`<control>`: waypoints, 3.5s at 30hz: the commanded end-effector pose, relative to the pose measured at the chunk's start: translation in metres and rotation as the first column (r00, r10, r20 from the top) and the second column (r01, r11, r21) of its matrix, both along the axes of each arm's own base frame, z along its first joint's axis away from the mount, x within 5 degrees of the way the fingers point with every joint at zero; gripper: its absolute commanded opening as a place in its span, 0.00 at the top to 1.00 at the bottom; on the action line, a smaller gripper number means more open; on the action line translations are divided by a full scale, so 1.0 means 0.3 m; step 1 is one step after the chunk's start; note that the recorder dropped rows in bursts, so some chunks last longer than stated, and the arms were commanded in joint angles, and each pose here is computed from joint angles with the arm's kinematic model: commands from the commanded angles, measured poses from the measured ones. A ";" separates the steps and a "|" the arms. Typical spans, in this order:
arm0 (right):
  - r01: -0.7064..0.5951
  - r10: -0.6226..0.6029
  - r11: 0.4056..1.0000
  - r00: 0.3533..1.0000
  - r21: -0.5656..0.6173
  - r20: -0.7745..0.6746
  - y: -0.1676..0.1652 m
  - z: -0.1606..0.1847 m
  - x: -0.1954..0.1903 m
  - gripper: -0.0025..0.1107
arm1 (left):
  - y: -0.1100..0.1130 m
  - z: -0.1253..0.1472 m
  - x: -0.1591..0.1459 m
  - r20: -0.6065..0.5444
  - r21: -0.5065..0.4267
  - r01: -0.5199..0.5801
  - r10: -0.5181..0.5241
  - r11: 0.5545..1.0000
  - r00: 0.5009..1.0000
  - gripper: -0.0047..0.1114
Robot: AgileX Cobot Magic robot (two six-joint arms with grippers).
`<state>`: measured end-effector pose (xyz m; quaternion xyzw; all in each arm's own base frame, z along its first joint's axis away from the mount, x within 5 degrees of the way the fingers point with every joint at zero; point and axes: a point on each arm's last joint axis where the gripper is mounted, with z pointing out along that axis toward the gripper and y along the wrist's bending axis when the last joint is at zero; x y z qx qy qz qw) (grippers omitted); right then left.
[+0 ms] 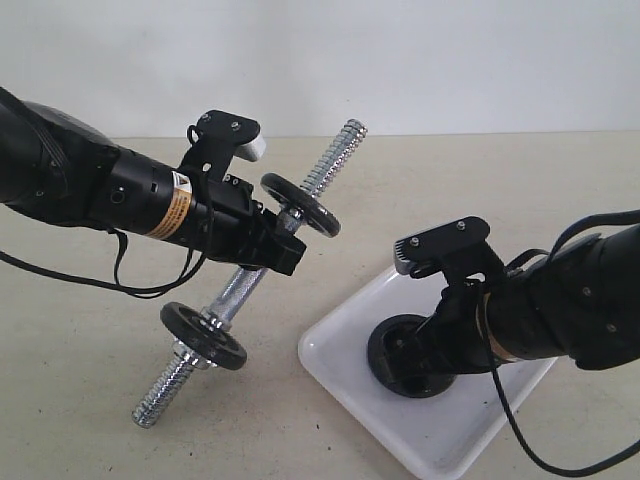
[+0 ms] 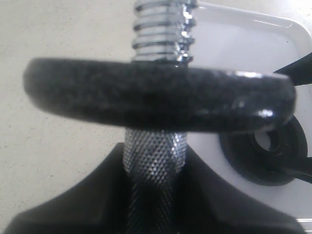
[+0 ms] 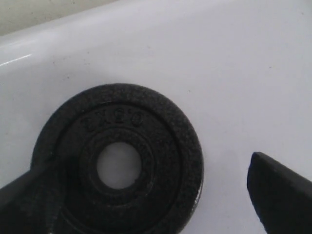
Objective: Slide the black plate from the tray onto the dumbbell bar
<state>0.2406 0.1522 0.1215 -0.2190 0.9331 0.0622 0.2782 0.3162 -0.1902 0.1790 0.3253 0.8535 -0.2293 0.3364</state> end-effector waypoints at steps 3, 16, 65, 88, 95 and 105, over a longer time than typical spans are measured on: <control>-0.009 0.009 1.000 1.000 0.003 -0.006 0.000 -0.001 -0.008 0.17 | -0.011 0.107 -0.001 0.038 -0.094 -0.003 0.007 0.996 0.999 0.92; 0.001 0.000 0.999 1.000 0.042 -0.031 0.008 -0.002 -0.014 0.17 | -0.011 0.107 -0.001 0.038 -0.094 -0.003 0.007 0.996 0.999 0.92; -0.078 0.093 0.986 0.991 0.147 -0.098 0.063 -0.014 -0.015 0.17 | -0.011 0.107 -0.001 0.031 -0.099 -0.010 0.013 0.995 0.999 0.92; 0.051 -0.035 0.988 0.994 0.145 -0.108 0.047 -0.016 -0.003 0.17 | -0.011 0.107 -0.001 0.031 -0.099 -0.010 0.013 0.995 0.999 0.92; 0.045 -0.028 0.987 0.993 0.153 -0.114 0.050 -0.016 -0.005 0.17 | -0.011 0.107 -0.001 0.031 -0.099 -0.010 0.013 0.995 0.999 0.92; 0.003 0.023 0.982 0.991 0.188 -0.132 0.064 -0.014 -0.015 0.17 | -0.011 0.107 -0.001 0.031 -0.099 -0.010 0.013 0.995 0.999 0.92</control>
